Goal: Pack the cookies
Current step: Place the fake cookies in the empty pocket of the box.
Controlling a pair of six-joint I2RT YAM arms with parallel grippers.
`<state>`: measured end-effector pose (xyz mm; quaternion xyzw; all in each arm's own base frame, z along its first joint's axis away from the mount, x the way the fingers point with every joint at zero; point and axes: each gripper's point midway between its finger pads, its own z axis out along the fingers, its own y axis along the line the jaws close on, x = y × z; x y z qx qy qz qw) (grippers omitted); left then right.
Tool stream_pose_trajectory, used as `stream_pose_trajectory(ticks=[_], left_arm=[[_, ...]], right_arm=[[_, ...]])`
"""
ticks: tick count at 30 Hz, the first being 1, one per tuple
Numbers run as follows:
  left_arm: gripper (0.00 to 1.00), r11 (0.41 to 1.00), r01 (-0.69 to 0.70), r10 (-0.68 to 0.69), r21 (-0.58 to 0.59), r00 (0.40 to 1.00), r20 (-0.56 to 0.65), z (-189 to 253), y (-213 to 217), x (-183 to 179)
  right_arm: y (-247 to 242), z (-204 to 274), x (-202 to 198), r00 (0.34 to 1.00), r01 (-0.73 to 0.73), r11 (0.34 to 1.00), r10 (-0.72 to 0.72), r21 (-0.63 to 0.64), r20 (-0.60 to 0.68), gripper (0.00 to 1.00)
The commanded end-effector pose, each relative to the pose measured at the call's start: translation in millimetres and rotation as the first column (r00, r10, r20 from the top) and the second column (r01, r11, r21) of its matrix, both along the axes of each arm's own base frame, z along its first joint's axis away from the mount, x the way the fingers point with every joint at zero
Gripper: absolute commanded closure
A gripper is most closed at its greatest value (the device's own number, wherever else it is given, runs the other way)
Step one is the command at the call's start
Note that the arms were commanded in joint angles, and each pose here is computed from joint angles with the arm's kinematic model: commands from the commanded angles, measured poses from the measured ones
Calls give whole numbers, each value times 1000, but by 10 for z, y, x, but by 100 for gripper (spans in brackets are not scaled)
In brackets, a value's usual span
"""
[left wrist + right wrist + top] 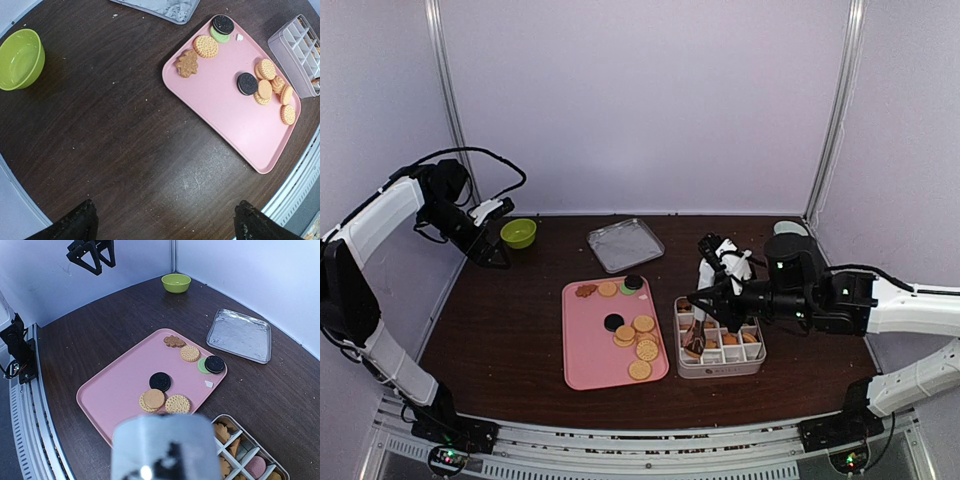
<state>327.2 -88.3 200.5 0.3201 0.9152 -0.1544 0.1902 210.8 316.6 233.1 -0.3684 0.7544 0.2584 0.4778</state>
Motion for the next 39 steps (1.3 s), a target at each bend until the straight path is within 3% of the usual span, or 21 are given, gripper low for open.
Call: stream_pose_trajectory(ticks=[1, 8, 13, 24, 32, 39], left_arm=[[2, 1000, 13, -13, -8, 1000, 16, 65, -24, 16], [2, 1000, 15, -15, -6, 1000, 13, 52, -20, -4], [2, 1000, 16, -16, -9, 1000, 13, 54, -24, -7], [2, 1000, 17, -17, -9, 1000, 14, 55, -26, -1], [2, 1000, 18, -18, -6, 1000, 17, 59, -21, -5], [2, 1000, 18, -18, -6, 999, 26, 90, -25, 16]], right_arm=[[12, 100, 17, 1000, 17, 999, -18, 27, 24, 76], [-10, 159, -37, 999, -3, 1000, 2, 26, 35, 64], [-11, 206, -64, 999, -14, 999, 13, 32, 35, 64], [-9, 301, -110, 999, -32, 998, 31, 47, 22, 86], [26, 247, -164, 997, -70, 997, 70, 22, 9, 84], [60, 214, -193, 998, -57, 998, 59, -39, 37, 97]])
